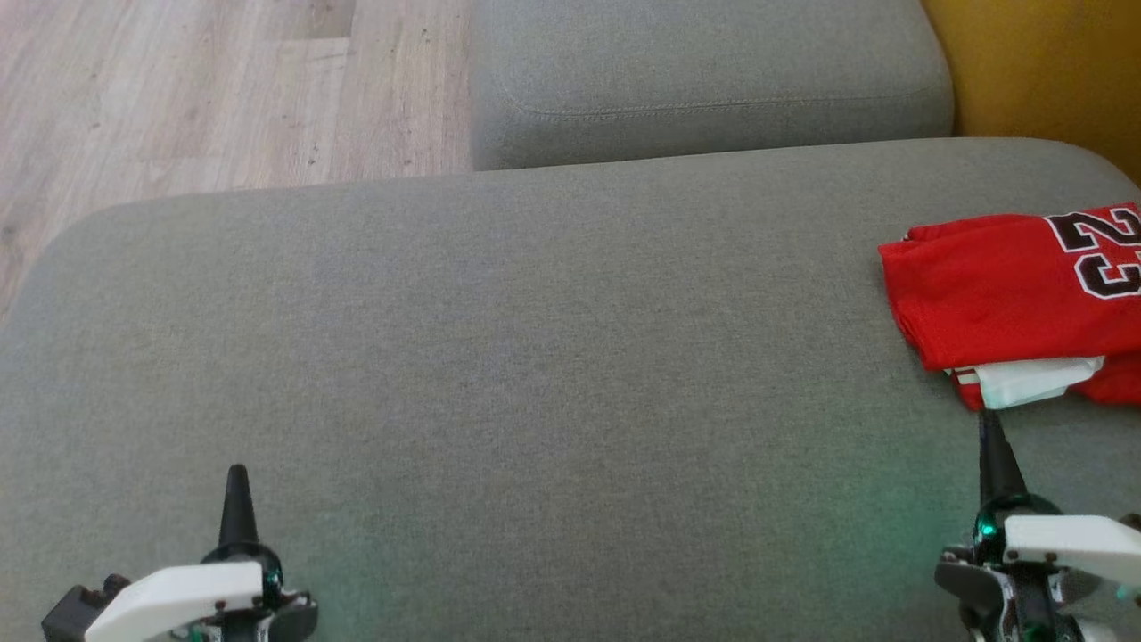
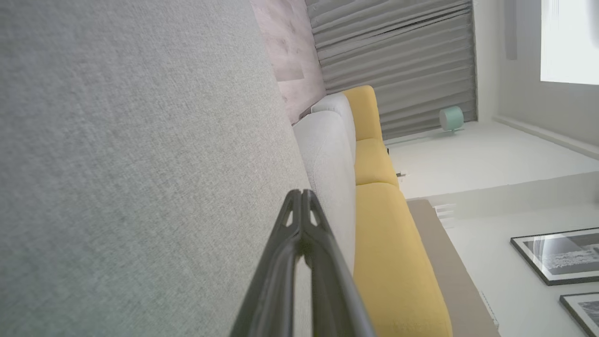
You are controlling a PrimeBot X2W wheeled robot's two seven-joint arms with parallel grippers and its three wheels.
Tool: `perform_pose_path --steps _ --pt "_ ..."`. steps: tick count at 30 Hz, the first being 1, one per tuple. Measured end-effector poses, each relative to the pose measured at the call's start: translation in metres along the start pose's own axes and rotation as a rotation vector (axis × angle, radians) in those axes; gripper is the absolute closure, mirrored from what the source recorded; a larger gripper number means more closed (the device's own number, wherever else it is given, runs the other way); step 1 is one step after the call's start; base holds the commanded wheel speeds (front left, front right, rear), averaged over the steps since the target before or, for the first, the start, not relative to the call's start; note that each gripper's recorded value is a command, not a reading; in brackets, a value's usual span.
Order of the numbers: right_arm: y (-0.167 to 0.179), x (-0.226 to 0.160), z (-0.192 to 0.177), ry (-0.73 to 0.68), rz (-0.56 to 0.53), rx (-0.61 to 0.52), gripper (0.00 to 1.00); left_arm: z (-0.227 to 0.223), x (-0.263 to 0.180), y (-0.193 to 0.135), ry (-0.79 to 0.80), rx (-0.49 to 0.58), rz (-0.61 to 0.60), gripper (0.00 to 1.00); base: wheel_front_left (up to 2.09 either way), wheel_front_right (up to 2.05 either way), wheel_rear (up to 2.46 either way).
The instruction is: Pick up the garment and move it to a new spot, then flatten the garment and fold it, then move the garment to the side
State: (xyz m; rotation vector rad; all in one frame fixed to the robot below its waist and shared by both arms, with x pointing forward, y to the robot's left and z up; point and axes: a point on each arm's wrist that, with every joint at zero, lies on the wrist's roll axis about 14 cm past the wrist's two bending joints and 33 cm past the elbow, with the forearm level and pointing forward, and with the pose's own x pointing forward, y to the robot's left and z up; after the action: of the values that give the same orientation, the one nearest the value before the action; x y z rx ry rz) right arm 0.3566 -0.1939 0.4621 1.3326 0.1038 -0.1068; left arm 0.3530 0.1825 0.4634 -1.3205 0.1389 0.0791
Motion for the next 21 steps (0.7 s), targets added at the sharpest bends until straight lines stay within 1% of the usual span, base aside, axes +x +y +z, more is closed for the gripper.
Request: perform_pose_path --steps 8,14,21 --pt "0.007 0.006 0.004 -0.003 0.02 0.093 1.0 0.003 0.008 -0.006 0.0 -0.091 -0.02 1.0 0.0 0.0 0.0" --pt "0.006 0.008 0.008 -0.009 0.019 0.161 1.0 0.005 0.011 -0.007 0.001 -0.16 -0.026 1.0 0.0 0.0 0.0" --pt "0.016 0.015 0.013 -0.015 0.051 0.24 1.0 0.008 0.018 -0.014 0.003 -0.239 -0.051 1.0 0.0 0.0 0.0"
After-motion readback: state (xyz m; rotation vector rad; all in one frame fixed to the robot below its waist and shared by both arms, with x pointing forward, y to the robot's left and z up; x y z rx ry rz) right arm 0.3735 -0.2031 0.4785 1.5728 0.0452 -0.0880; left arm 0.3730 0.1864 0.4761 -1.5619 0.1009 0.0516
